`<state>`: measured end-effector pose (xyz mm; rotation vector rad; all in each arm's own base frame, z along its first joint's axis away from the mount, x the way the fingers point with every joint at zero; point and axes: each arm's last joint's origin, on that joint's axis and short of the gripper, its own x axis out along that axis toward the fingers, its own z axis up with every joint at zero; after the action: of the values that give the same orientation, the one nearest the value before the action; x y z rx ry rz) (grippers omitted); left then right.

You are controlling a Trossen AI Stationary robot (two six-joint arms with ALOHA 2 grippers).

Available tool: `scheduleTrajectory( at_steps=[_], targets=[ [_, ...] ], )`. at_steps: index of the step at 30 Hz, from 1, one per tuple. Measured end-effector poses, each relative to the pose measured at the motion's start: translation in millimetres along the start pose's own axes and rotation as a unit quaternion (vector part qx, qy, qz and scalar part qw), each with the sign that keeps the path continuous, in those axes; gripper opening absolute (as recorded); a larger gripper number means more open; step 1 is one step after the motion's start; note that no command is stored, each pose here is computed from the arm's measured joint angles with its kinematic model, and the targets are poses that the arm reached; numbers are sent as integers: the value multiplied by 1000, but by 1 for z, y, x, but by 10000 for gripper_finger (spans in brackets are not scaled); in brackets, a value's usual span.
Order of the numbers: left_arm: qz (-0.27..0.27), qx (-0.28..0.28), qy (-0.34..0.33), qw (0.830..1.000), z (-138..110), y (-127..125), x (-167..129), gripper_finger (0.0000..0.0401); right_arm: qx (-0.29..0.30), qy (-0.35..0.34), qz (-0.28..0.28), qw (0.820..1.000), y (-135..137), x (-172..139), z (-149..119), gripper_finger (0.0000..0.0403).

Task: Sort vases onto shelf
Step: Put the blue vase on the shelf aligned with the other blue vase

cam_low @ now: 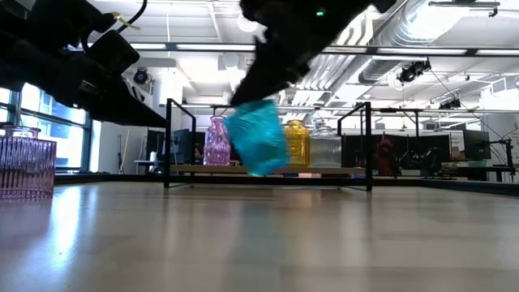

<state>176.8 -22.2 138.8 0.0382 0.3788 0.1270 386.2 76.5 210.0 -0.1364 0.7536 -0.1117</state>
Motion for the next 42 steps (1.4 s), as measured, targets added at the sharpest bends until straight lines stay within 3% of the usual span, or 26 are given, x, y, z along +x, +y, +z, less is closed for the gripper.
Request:
scheduleTrajectory(
  at_steps=[8,16,23,33,42],
  targets=[
    [-1,-5,-20,1000,4,0,0,0,53,-108,-67,990,-10,36,10,116],
    [3,-5,-21,1000,4,0,0,0,88,-124,-84,985,-25,71,-1,115],
    [3,-4,-20,1000,4,0,0,0,94,-124,-95,983,-40,76,-2,117],
    [4,-4,-20,1000,4,0,0,0,109,-102,-100,984,-53,80,-7,191],
    [2,-12,-44,999,9,0,0,5,75,-113,-111,985,-53,65,3,213]
  ],
)
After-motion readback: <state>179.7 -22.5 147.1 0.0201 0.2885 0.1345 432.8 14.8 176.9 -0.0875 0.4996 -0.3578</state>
